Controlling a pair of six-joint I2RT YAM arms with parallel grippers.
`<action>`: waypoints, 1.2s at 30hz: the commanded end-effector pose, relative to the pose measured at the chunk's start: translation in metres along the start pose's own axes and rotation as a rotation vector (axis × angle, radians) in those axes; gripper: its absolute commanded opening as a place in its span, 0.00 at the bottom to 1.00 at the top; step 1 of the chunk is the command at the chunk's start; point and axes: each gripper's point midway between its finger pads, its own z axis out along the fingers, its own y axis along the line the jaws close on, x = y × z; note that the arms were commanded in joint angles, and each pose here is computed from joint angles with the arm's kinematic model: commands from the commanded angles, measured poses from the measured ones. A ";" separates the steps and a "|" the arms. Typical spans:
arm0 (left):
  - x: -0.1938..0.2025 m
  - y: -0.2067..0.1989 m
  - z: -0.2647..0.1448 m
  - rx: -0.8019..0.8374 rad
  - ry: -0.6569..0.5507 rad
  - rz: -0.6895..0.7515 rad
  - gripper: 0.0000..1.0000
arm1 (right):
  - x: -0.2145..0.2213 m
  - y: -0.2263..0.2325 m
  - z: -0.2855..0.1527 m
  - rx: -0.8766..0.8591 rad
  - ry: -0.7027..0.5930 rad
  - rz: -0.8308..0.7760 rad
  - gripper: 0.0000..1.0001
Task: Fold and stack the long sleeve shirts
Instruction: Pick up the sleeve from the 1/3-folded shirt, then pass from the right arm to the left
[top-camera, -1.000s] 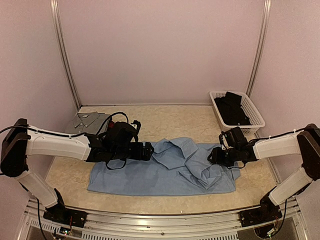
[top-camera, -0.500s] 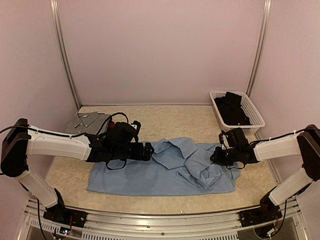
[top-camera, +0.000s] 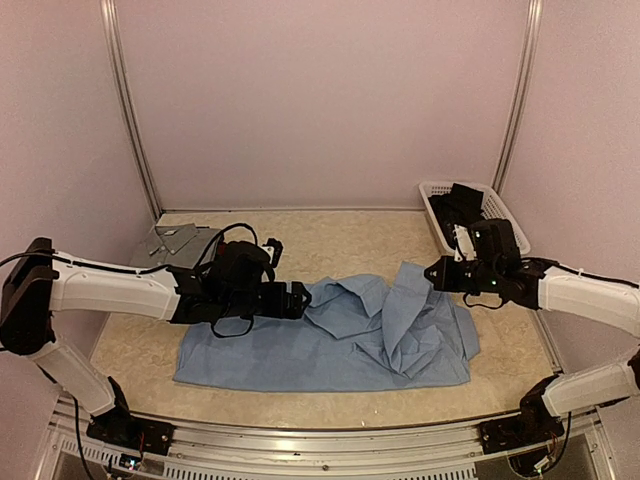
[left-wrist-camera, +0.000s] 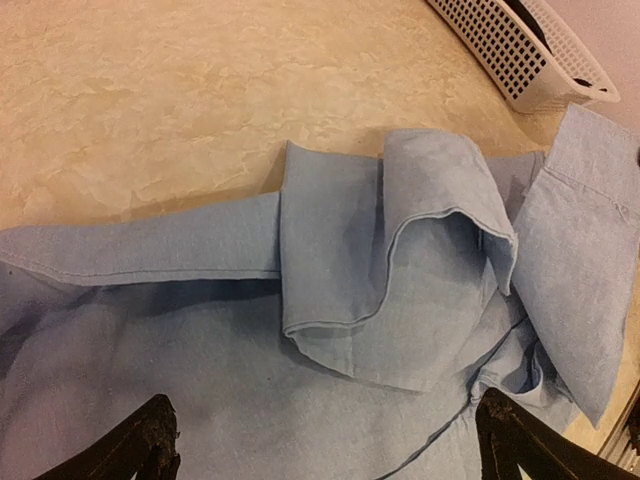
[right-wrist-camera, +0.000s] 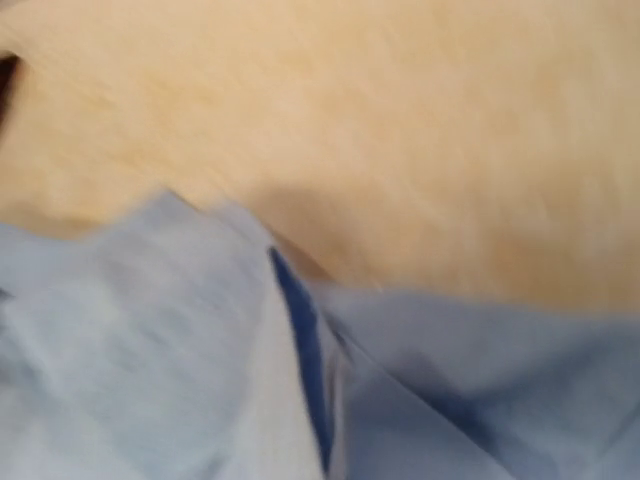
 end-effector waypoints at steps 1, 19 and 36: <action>-0.020 -0.024 -0.015 0.135 -0.057 -0.027 0.99 | -0.024 0.021 -0.025 -0.055 -0.018 -0.143 0.00; -0.095 -0.124 -0.073 0.610 -0.248 0.306 0.99 | -0.077 0.140 -0.081 -0.554 -0.027 -0.529 0.00; -0.090 -0.174 -0.059 0.813 -0.265 0.816 0.99 | -0.028 0.182 -0.105 -0.899 0.113 -0.614 0.00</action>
